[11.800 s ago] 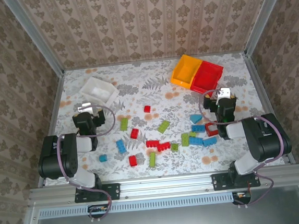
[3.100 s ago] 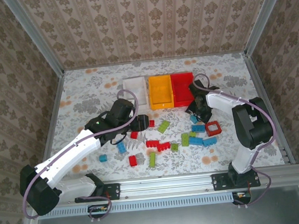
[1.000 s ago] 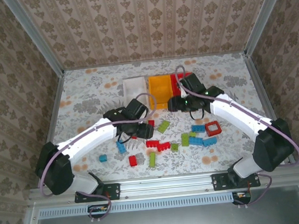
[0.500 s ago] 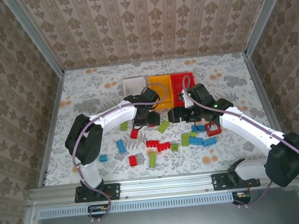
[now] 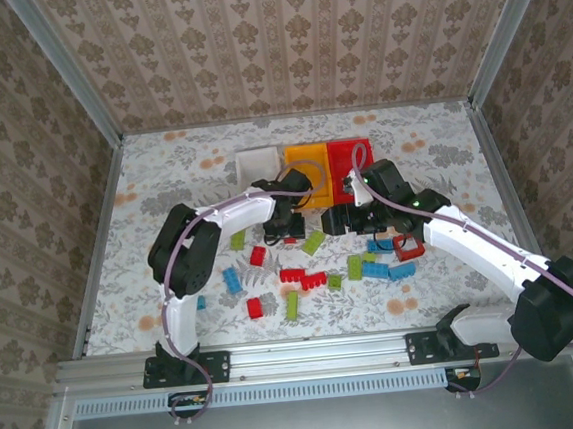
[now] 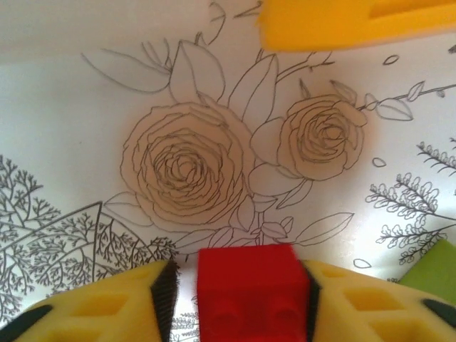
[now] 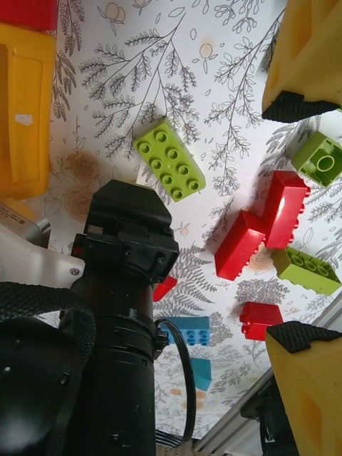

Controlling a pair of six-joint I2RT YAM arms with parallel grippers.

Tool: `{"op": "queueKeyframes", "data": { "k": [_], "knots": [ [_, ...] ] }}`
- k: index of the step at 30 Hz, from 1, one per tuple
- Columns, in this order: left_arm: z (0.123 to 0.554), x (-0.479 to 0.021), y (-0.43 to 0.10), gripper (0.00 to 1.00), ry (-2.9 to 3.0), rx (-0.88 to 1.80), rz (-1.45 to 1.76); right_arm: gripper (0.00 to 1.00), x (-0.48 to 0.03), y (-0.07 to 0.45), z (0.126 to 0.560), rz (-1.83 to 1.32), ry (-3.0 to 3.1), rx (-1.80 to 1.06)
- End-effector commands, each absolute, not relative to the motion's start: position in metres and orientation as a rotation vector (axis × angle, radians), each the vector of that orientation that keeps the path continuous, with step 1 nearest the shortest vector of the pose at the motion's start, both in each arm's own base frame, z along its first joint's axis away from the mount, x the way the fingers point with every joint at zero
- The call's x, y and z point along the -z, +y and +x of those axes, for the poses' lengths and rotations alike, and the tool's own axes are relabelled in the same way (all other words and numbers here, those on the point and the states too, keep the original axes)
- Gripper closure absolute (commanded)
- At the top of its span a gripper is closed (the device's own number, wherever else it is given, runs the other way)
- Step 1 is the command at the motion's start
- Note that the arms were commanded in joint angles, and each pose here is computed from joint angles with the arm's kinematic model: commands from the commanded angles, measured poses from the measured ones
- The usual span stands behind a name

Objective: Sort the legos into containers by color

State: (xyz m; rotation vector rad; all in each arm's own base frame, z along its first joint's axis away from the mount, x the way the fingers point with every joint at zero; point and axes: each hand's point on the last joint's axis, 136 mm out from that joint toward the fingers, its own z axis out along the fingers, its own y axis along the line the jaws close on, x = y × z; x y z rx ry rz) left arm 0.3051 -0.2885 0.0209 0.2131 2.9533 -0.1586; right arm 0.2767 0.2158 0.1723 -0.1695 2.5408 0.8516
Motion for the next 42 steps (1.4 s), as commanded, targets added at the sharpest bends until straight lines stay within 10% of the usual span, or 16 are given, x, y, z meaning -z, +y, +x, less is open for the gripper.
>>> {"op": "queueKeyframes", "data": {
  "k": [1, 18, 35, 42],
  "knots": [
    [0.31, -0.016, -0.285, 0.61, 2.955, 0.127, 0.195, 0.24, -0.176, 0.218, 0.276, -0.188, 2.534, -0.885],
    [0.372, -0.132, -0.243, 0.76, 2.734, 0.167, 0.019, 0.26, -0.2, 0.236, 0.299, -0.211, 2.409, -0.941],
    [0.436, -0.08, -0.251, 0.71, 2.838, 0.26, -0.119, 0.26, -0.175, 0.239, 0.306, -0.209, 2.496, -0.834],
    [0.43, -0.086, -0.246, 0.54, 2.835, 0.249, -0.13, 0.24, -0.138, 0.235, 0.307, -0.153, 2.655, -0.7]
  ]
}}
